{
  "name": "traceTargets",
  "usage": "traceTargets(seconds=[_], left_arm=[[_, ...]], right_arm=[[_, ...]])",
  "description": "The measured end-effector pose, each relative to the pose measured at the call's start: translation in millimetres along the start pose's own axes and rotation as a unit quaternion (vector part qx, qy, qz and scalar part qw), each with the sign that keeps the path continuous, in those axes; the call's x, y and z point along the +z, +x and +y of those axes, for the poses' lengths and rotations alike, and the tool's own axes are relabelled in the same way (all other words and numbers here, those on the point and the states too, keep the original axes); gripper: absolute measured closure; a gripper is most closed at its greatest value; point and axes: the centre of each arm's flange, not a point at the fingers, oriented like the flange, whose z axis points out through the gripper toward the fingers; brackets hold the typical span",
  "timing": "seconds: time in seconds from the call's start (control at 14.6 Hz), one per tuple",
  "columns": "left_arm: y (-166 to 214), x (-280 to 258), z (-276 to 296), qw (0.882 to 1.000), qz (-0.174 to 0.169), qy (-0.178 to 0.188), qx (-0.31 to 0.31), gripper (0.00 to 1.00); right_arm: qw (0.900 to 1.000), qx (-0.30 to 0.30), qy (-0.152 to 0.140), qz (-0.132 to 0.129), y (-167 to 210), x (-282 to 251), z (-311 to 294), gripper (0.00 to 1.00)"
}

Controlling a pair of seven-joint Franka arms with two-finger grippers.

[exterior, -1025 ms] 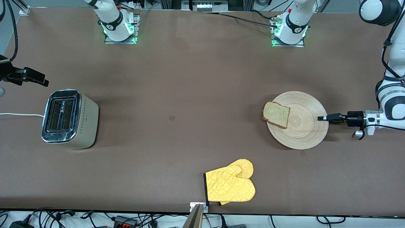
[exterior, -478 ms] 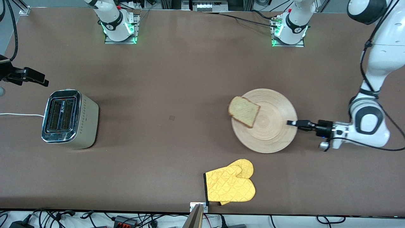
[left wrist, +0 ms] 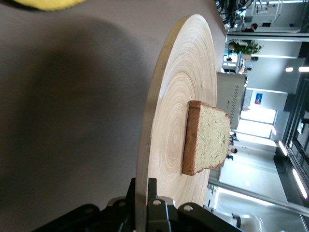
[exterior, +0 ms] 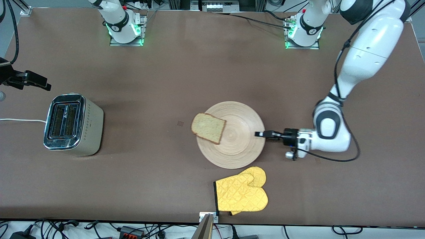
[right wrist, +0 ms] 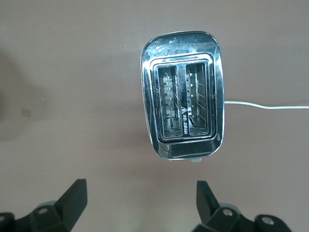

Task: Move plate and put bread in toaster
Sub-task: 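Push the wooden plate with the left gripper toward the toaster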

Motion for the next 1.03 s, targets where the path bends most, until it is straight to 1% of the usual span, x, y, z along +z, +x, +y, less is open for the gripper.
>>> traceTargets(seconds=[0.21, 0.41, 0.55, 0.68, 0.75, 1.03], left_arm=[[-15, 72, 21, 1.0, 0.022, 0.01, -0.009, 0.92], [-35, 133, 38, 0.999, 0.029, 0.023, -0.012, 0.92], [-48, 163, 45, 0.999, 0.036, 0.033, -0.015, 0.92], [-58, 184, 46, 0.998, 0.04, 0.044, -0.011, 0.92], [-63, 193, 43, 0.998, 0.04, 0.041, -0.007, 0.92], [-79, 219, 27, 0.999, 0.049, 0.015, 0.007, 0.92]], right_arm=[[1.0, 0.0, 0.0, 0.0, 0, 0, 0, 0.0], [1.0, 0.0, 0.001, -0.001, 0, 0, 0, 0.0], [1.0, -0.002, 0.003, -0.004, 1, 3, -3, 0.0], [1.0, -0.007, 0.005, -0.016, 7, 14, -9, 0.0], [1.0, -0.011, 0.005, -0.023, 11, 23, -14, 0.0], [0.998, -0.018, 0.008, -0.068, 20, 59, -22, 0.0]])
